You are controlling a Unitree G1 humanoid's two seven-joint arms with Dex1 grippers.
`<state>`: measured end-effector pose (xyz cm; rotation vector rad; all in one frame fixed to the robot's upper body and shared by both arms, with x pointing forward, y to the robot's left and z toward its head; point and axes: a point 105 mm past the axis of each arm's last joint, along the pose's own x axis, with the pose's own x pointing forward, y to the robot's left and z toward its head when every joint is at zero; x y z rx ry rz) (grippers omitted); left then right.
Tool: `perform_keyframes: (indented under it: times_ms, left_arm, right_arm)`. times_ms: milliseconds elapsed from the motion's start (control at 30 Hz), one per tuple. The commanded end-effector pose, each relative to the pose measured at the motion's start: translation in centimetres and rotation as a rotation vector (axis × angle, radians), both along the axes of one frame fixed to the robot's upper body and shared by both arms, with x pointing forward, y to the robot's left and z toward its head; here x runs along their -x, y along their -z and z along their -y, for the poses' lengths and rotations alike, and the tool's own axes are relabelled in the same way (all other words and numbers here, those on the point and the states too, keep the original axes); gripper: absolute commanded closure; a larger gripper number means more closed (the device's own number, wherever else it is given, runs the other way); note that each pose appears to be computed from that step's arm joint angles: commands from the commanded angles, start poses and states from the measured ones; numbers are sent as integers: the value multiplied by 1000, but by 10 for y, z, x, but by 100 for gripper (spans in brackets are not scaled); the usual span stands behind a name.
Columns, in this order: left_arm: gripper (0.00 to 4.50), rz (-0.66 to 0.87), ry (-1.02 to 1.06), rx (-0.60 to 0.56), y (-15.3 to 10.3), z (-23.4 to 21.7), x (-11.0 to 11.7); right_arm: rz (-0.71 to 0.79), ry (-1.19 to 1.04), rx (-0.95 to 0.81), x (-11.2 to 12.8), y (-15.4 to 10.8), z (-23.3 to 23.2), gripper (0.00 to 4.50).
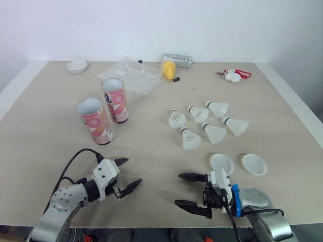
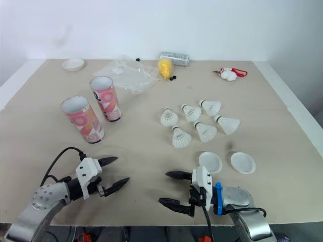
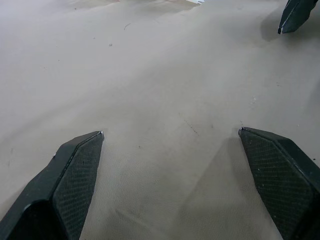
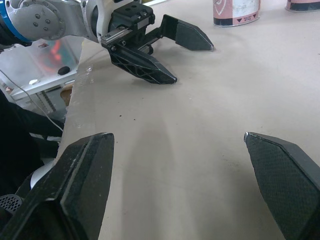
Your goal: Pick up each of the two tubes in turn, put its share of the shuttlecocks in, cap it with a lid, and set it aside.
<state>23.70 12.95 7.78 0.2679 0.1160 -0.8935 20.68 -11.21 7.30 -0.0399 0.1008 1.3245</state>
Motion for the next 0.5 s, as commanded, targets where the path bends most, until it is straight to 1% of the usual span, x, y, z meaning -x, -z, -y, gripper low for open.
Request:
perform_keyframes:
  times_ms: [33,133,500]
  left_arm:
    - [0,15,15,5,-4,0,0]
    - [0,4,41,37,-7,2,1]
    - [0,2,57,46,-8,4,-1]
  right_arm:
    - [33,3,-11,-3,-6,-1,4]
    - [43,3,-14,-6,-9,-2,4]
    - [49,31,-34,-9,-13,-4,4]
